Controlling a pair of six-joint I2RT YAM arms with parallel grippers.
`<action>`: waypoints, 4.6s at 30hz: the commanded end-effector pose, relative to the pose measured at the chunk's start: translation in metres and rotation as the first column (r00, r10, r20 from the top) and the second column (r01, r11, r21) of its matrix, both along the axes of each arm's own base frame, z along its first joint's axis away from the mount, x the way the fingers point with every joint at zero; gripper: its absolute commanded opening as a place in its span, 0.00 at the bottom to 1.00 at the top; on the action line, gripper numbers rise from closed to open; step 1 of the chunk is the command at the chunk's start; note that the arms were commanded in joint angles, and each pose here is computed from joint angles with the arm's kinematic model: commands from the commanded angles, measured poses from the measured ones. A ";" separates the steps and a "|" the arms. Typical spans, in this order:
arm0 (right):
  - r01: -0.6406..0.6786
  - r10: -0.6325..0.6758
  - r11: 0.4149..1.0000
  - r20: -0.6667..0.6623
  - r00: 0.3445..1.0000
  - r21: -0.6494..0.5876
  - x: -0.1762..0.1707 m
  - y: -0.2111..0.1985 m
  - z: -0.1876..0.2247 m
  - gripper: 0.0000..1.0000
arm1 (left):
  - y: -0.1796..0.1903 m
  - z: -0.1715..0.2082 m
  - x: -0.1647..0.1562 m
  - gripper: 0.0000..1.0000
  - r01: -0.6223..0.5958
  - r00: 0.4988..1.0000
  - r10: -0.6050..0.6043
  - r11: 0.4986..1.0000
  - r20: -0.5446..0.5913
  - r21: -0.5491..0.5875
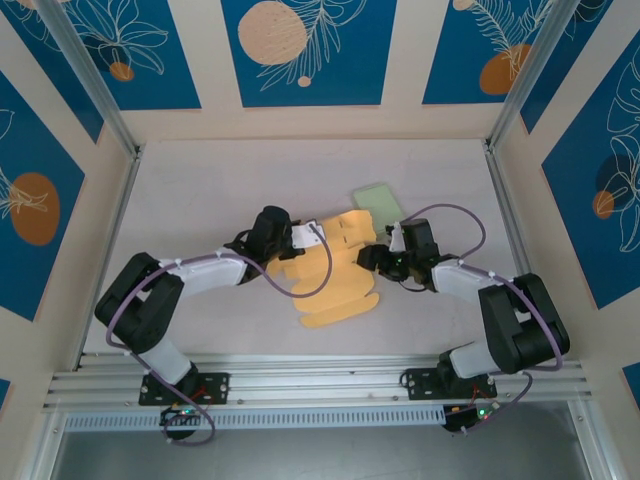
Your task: Fold the paper box
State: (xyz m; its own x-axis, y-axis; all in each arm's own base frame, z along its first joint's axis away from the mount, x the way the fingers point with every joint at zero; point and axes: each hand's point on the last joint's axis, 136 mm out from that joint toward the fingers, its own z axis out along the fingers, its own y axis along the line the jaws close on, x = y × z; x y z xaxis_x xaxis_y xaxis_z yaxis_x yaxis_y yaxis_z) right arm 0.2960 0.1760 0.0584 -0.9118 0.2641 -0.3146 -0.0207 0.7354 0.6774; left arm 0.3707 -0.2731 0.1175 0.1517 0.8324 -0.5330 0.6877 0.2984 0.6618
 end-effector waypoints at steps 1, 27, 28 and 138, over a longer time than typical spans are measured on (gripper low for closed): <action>-0.008 0.012 0.999 0.103 0.995 -0.037 0.021 -0.002 0.013 0.60 | -0.013 0.010 -0.001 0.01 0.040 0.999 -0.038 0.998 0.032 -0.054; -0.103 0.099 0.994 0.133 0.986 0.022 0.033 0.052 0.014 0.24 | -0.023 0.005 -0.001 0.03 0.053 0.988 -0.060 0.997 0.141 0.054; -0.113 0.106 0.993 0.128 0.986 0.043 0.032 0.058 0.012 0.25 | -0.025 0.007 -0.001 0.03 0.042 0.985 -0.052 0.997 0.165 0.065; -0.362 0.298 0.932 0.535 0.790 0.016 0.029 0.038 0.055 0.62 | 0.003 -0.056 0.009 0.00 -0.028 0.701 -0.448 0.760 0.555 0.649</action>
State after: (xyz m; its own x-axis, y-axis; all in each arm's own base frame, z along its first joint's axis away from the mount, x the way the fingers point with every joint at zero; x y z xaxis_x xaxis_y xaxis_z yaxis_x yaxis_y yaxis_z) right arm 0.3351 0.2017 0.0937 -0.7090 0.0732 -0.7014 -0.5164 0.6235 0.5870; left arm 0.3806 -0.2805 0.1138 0.4368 0.8590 0.2671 -0.1053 -0.2461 0.9635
